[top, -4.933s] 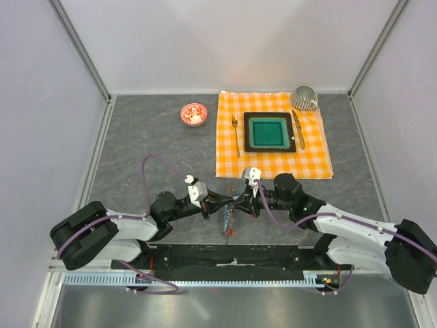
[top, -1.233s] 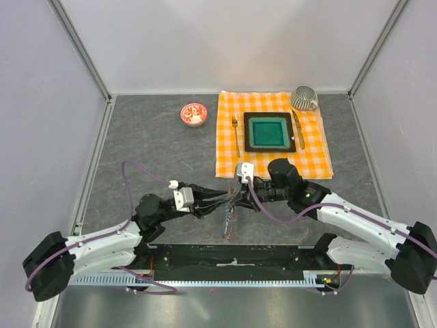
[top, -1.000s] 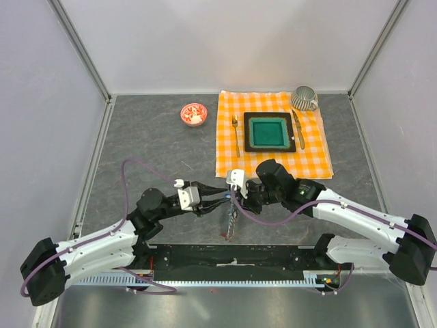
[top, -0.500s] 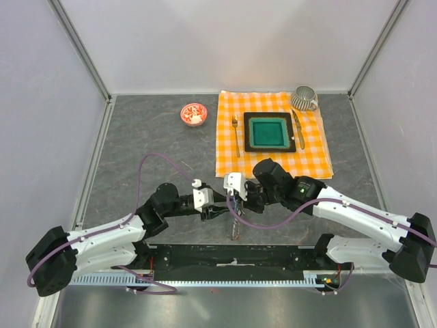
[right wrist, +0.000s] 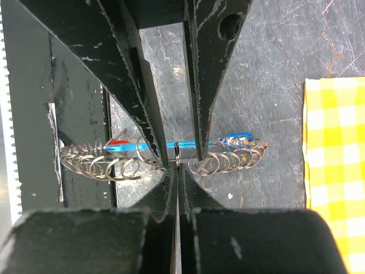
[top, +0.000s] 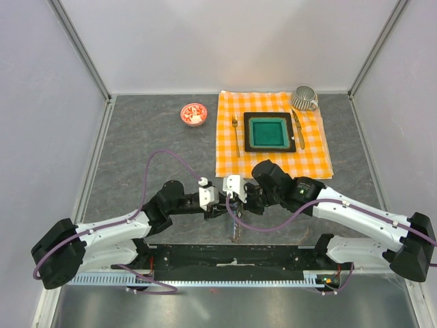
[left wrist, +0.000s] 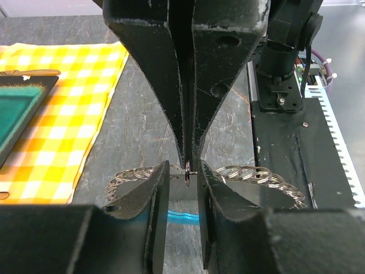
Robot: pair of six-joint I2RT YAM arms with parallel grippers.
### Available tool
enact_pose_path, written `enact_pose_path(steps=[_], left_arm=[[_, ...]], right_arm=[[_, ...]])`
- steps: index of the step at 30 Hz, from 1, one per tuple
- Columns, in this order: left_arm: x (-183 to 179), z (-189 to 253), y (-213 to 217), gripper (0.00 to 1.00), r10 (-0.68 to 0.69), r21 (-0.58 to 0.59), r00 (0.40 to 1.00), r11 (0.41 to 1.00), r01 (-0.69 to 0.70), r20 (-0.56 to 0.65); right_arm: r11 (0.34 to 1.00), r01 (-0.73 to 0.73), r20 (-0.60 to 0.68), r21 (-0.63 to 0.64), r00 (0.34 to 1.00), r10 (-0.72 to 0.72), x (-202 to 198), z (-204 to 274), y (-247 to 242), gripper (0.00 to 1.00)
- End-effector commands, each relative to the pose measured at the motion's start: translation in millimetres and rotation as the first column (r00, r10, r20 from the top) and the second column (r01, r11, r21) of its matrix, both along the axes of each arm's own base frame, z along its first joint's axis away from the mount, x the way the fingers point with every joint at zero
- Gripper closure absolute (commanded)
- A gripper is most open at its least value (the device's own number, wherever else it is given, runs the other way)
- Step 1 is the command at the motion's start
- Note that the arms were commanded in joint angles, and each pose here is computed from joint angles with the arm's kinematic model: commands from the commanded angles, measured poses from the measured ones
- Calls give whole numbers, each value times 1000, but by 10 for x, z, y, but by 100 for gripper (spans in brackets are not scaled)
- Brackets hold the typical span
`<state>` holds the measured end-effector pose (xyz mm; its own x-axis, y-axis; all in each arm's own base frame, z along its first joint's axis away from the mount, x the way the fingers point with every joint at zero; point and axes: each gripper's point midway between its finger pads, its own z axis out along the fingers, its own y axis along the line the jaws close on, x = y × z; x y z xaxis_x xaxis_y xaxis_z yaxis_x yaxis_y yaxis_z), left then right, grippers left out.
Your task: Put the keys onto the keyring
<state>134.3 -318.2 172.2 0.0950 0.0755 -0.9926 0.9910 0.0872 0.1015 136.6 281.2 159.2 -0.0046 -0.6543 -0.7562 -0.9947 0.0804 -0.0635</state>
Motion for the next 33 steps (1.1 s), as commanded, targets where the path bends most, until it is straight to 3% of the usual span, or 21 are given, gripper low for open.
enact_pose_path(steps=[1, 6, 13, 17, 25, 28, 33], left_arm=[[-7, 272, -96, 70, -39, -68, 997, 997, 43, 63], [-13, 261, -124, 79, -53, -62, 997, 997, 56, 53], [4, 184, -135, 81, -54, -20, 998, 998, 54, 32], [-3, 127, -146, 97, -60, 0, 998, 998, 60, 16], [58, 155, -127, 98, -21, -5, 999, 1000, 21, 26], [105, 272, -87, 98, 26, -75, 998, 997, -21, 60], [109, 323, 49, 98, 100, -213, 992, 974, -82, 76]], right_arm=[[996, -28, 64, 89, 998, 22, 63, 324, 161, 100], [995, -34, 70, 97, 997, 27, 63, 352, 178, 100], [993, -32, 83, 115, 996, 22, 70, 413, 180, 100], [991, -36, 86, 130, 996, 24, 65, 446, 193, 100], [980, 16, 105, 198, 994, -37, 104, 555, 173, 100], [970, 47, 117, 240, 990, -77, 129, 585, 158, 94], [952, 119, 91, 283, 984, -150, 168, 459, 118, 70]])
